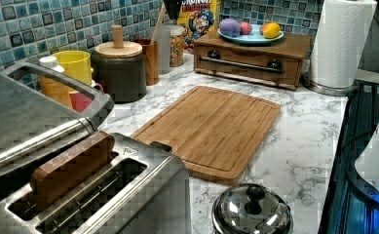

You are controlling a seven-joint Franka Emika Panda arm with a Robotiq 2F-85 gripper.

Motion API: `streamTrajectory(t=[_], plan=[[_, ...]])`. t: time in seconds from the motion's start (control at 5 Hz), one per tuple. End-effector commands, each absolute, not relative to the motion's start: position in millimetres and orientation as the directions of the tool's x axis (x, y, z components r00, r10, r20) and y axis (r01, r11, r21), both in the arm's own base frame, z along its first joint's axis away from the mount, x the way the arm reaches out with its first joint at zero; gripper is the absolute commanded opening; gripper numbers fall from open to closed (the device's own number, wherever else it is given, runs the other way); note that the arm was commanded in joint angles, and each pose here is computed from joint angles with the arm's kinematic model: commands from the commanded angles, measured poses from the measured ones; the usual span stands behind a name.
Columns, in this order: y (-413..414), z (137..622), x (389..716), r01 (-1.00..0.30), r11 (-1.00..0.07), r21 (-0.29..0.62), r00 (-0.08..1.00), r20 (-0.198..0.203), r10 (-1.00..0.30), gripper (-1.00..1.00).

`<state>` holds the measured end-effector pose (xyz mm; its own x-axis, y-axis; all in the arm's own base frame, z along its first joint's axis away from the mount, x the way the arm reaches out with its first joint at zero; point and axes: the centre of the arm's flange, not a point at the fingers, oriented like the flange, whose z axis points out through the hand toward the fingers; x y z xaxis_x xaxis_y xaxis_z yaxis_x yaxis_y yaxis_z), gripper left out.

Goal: Turn on the toaster.

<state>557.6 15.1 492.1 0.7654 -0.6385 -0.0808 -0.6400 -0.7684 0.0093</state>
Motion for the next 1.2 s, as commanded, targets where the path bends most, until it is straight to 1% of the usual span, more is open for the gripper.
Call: streamTrajectory(t=[0.2, 0.4, 0.6, 0.8, 1.2], plan=[[16, 493, 558, -0.622, -0.783, 0.004, 0.781, -0.077, -0.62, -1.0], [48, 488, 540, -0.546, -0.836, -0.049, 0.837, -0.053, -0.544, -1.0], [96, 485, 529, -0.413, -0.908, -0.07, 0.91, -0.043, -0.411, -1.0], [131, 478, 513, -0.315, -0.945, -0.087, 0.949, -0.027, -0.313, -1.0], [165, 472, 481, -0.199, -0.97, -0.141, 0.98, -0.005, -0.2, -1.0]])
